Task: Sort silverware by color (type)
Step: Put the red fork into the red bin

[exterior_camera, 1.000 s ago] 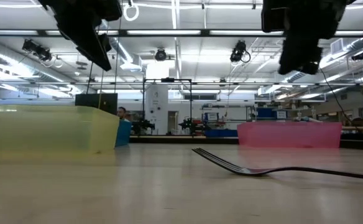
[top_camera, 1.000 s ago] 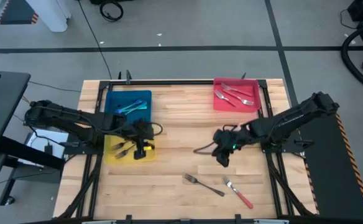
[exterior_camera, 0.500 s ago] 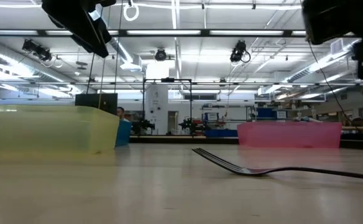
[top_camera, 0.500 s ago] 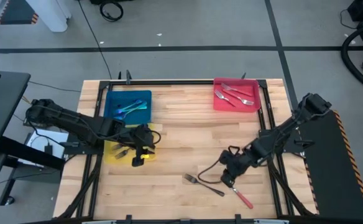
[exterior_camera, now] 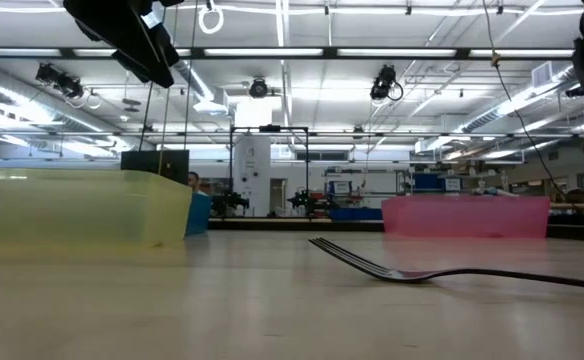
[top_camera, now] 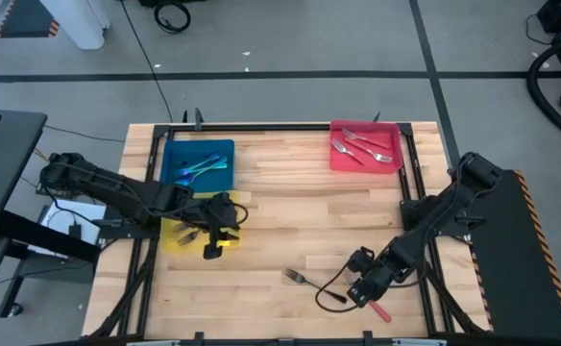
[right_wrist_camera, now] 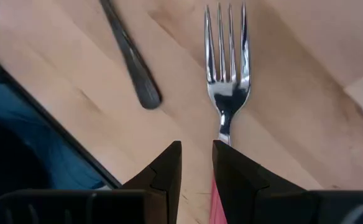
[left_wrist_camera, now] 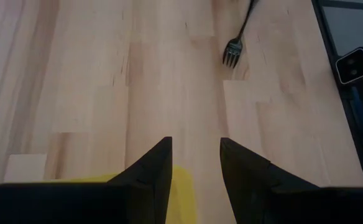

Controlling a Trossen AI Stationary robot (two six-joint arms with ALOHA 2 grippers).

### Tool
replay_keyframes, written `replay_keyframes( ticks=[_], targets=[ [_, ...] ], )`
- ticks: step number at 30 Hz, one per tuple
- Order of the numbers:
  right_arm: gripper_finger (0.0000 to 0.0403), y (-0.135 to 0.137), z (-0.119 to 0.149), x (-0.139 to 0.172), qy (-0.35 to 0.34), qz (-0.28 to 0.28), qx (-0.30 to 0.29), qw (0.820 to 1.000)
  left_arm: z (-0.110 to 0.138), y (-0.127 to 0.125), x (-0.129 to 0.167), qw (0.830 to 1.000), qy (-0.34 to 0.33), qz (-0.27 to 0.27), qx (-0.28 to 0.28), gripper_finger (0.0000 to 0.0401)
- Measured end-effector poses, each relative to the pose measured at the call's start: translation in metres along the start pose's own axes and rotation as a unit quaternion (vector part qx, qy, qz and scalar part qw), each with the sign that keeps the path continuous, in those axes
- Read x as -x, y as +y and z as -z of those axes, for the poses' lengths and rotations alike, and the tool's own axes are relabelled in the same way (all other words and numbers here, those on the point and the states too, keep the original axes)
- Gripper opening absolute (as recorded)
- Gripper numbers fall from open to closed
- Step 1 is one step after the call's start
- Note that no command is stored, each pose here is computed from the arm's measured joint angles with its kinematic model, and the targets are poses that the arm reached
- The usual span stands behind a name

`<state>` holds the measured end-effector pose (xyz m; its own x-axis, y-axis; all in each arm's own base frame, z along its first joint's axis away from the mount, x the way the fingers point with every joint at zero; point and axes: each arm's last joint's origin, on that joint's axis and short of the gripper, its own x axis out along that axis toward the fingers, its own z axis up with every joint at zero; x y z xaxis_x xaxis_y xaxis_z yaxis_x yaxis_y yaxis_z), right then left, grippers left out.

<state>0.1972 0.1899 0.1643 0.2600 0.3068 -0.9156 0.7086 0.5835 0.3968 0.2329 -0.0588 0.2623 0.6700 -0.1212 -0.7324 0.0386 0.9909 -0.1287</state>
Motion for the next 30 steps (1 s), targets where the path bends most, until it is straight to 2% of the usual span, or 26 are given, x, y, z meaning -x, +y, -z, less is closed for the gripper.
replay_keyframes(
  ticks=[6, 23, 26, 30],
  targets=[
    [0.0098, -0.002, 0.002, -0.013, 0.01, 0.025, -0.027, 0.999, 0.0, 0.0, 0.0, 1.0, -0.001, 0.0, 0.009, 0.0134],
    [0.0097, -0.01, 0.002, -0.046, 0.029, 0.088, -0.035, 0.995, -0.001, 0.0, 0.0, 1.0, -0.005, 0.001, 0.017, 0.0134],
    [0.0082, -0.011, 0.001, -0.047, 0.016, 0.094, -0.042, 0.995, -0.001, 0.0, 0.0, 1.0, -0.004, 0.001, 0.016, 0.0134],
    [0.0025, -0.012, 0.001, -0.046, 0.006, 0.096, -0.044, 0.994, 0.0, -0.003, 0.0, 1.0, -0.003, 0.004, 0.008, 0.0134]
  ],
)
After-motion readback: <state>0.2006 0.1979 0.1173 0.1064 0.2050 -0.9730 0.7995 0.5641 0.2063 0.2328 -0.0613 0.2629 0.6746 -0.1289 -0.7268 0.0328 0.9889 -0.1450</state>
